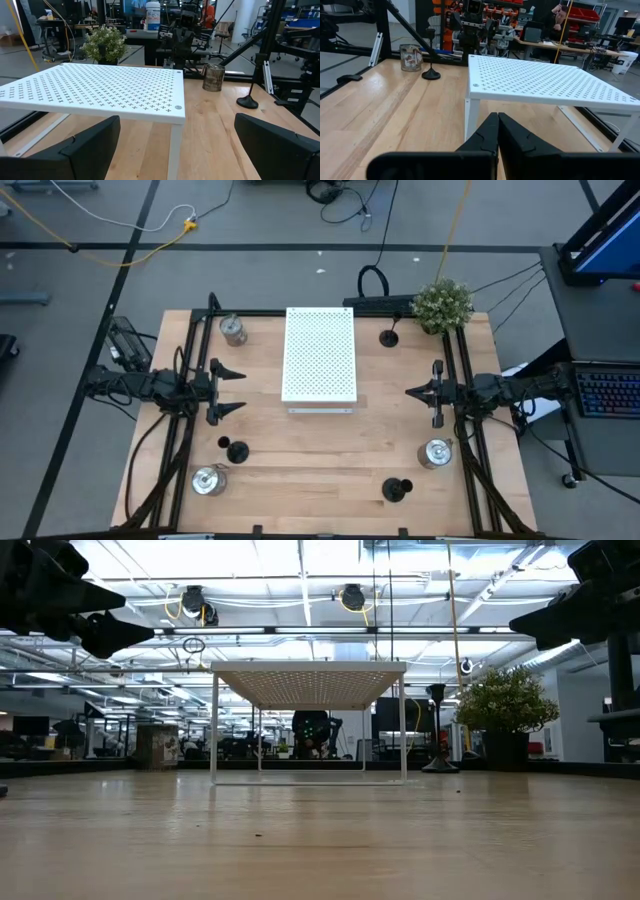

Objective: Pick & Place candle stick holders

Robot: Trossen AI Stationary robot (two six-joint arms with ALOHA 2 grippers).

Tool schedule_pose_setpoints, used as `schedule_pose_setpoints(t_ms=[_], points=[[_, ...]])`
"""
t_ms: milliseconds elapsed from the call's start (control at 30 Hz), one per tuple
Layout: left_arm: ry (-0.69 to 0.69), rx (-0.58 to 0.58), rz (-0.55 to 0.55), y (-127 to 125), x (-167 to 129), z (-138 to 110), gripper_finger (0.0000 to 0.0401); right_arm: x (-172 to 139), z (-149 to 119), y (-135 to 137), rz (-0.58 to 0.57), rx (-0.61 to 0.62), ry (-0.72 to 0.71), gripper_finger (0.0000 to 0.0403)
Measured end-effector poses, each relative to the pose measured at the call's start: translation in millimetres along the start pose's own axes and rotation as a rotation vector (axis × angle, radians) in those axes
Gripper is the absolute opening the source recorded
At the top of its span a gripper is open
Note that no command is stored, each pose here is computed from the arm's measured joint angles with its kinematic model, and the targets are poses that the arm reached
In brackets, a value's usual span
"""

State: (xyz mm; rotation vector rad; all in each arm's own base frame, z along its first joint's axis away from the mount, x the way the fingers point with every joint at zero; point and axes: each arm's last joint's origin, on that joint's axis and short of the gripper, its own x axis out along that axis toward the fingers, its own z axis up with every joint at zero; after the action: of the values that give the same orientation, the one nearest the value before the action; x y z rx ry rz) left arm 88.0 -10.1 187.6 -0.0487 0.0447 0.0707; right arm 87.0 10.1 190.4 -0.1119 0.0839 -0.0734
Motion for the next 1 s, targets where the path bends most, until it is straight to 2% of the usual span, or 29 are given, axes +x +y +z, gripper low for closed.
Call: schedule_pose_setpoints(t_ms=[300,500,567,733,867,933,1000], points=[[-0.004,0.141,0.112,3.2,-0.2,0.8,0.0397,0.0,0.0,0.0,0.000,0.000,0.000,0.0000],[-0.011,0.151,0.131,3.7,-0.2,1.5,0.0397,0.0,0.0,0.0,0.001,0.000,0.000,0.0000],[-0.054,0.150,0.133,3.5,-0.4,6.0,0.0397,0.0,0.0,0.0,0.000,0.000,0.000,0.0000],[-0.295,0.063,0.166,4.1,-4.9,29.7,0.0397,0.0,0.0,0.0,0.000,0.000,0.000,0.0000],[-0.521,-0.086,0.213,7.1,-14.5,50.3,0.0397,0.0,0.0,0.0,0.000,0.000,0.000,0.0000],[-0.561,-0.145,0.251,9.0,-18.0,55.8,0.0397,0.0,0.0,0.0,0.000,0.000,0.000,0.0000],[-0.522,-0.150,0.283,10.0,-19.1,59.6,0.0397,0.0,0.0,0.0,0.000,0.000,0.000,0.0000]])
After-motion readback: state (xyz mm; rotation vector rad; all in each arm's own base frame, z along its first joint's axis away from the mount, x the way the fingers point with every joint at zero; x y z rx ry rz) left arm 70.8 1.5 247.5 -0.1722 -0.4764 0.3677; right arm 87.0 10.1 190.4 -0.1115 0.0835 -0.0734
